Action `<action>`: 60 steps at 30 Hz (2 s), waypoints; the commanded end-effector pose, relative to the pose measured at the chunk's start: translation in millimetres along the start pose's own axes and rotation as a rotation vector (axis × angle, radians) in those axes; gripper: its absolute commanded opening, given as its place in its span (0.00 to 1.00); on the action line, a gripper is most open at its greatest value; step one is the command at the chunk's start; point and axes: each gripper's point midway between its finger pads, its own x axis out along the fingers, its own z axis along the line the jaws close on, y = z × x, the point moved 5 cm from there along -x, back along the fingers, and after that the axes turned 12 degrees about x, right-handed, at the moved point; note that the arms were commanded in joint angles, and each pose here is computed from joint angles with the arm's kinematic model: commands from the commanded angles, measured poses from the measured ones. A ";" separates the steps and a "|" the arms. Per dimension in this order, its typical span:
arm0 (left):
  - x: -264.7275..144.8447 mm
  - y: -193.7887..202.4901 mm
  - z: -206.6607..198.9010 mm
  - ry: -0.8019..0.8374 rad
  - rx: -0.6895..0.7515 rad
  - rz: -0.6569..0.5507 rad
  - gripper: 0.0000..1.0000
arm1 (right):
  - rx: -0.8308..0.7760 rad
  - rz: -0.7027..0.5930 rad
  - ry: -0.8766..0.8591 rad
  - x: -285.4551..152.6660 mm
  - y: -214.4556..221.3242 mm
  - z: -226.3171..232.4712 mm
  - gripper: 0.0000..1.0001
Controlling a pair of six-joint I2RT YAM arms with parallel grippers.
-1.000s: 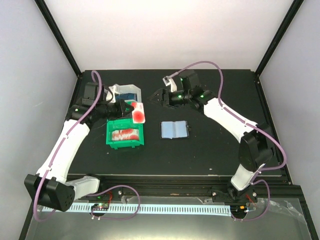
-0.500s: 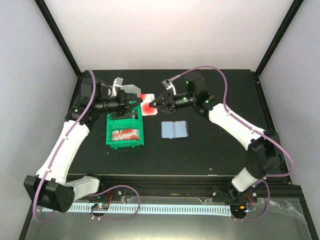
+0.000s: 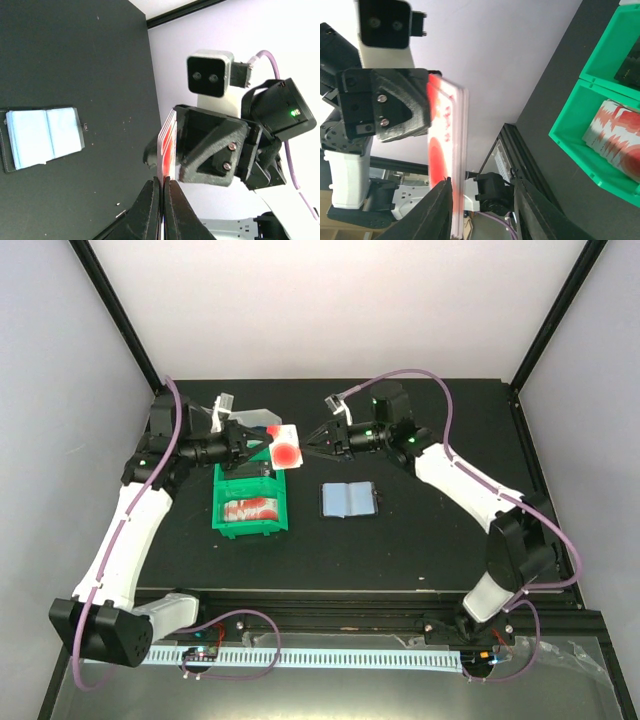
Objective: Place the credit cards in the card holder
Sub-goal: Pick up the credit card from the storage box.
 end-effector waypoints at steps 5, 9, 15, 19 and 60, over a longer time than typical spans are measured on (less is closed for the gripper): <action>-10.0 6.9 4.5 0.001 0.054 -0.004 0.02 | -0.026 0.057 0.007 21.1 -6.4 -8.5 0.36; -11.3 7.6 6.0 0.002 0.058 -0.003 0.02 | -0.025 0.074 0.007 27.3 -7.2 -11.6 0.35; -15.0 7.1 20.2 -0.054 0.045 -0.021 0.02 | -0.053 0.061 -0.012 28.1 -7.2 -9.2 0.45; -18.1 8.1 29.5 -0.077 0.037 -0.032 0.02 | -0.054 0.067 -0.014 33.1 -7.4 -12.7 0.47; -26.4 14.4 30.5 0.011 0.047 -0.052 0.01 | 0.010 0.159 0.045 69.1 -7.1 -47.2 0.28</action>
